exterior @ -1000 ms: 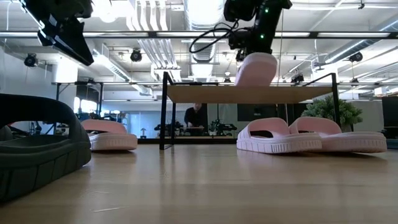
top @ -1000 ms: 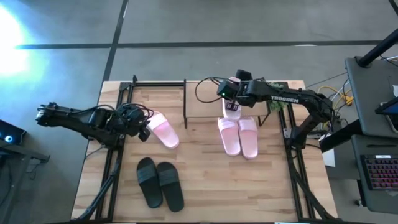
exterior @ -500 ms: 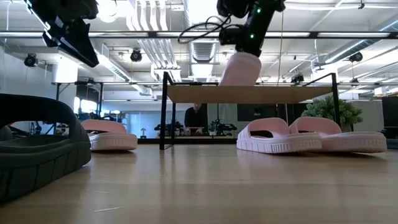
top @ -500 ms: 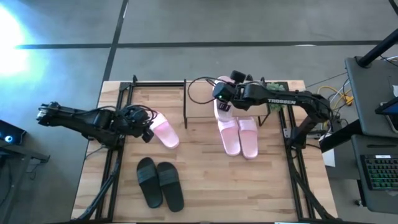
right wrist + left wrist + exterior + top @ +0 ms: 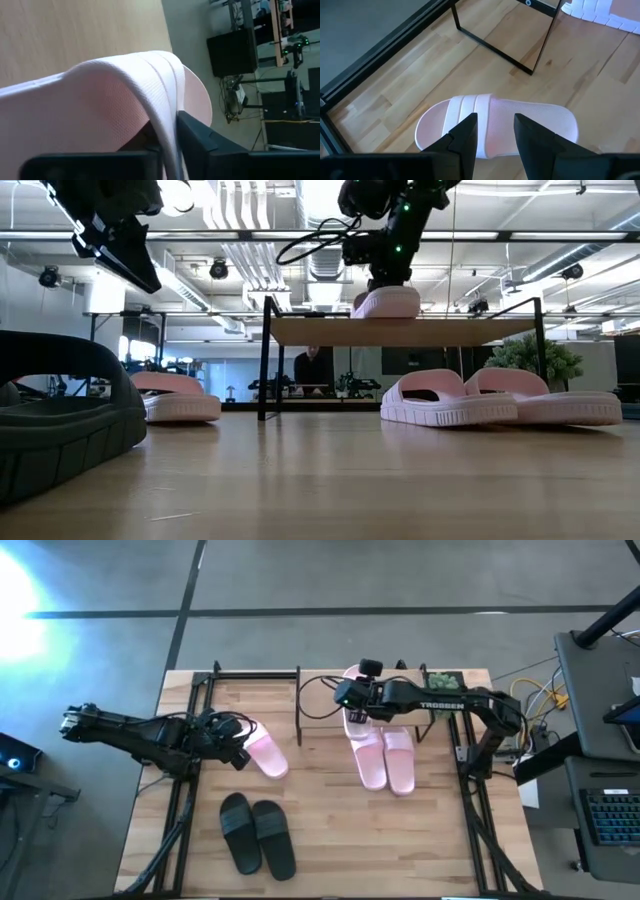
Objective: Pick and place slides into the shelf
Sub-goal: Put the pink slipper on the shelf
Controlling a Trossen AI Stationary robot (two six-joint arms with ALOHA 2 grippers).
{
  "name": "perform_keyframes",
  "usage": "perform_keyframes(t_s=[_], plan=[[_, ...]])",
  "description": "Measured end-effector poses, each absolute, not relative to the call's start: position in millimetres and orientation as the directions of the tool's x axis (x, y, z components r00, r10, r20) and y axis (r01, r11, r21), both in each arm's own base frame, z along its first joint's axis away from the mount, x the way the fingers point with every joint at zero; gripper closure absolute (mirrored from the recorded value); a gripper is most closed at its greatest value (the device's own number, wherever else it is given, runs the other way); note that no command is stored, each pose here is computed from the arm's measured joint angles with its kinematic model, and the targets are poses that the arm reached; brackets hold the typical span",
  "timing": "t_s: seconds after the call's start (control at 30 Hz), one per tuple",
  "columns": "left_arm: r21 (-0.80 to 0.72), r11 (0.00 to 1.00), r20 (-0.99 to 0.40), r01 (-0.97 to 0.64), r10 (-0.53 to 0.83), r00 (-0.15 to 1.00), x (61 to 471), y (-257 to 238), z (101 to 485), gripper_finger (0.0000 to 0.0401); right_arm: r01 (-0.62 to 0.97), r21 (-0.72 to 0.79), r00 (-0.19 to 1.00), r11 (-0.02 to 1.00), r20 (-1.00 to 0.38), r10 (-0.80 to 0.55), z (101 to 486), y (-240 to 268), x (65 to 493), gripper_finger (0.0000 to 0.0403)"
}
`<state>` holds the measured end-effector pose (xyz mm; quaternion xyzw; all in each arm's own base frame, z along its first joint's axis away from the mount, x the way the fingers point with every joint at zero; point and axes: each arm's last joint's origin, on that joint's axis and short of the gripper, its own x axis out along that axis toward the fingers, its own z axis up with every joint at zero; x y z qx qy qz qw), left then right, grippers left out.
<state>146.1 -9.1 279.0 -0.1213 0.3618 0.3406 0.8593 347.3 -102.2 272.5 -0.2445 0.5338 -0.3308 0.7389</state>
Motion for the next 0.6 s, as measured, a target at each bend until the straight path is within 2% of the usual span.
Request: perform_keyframes(t_s=[0.3,0.6], plan=[[0.037,0.739,-0.704,-0.673,0.497,0.507,146,-9,279,0.0287,0.212,-0.688,0.167,0.694,-0.674,-0.719,271,-97,338,0.0250],[0.018,0.728,-0.706,-0.685,0.494,0.507,146,-9,279,0.0287,0.197,-0.668,0.152,0.717,-0.702,-0.696,288,-77,321,0.0225]])
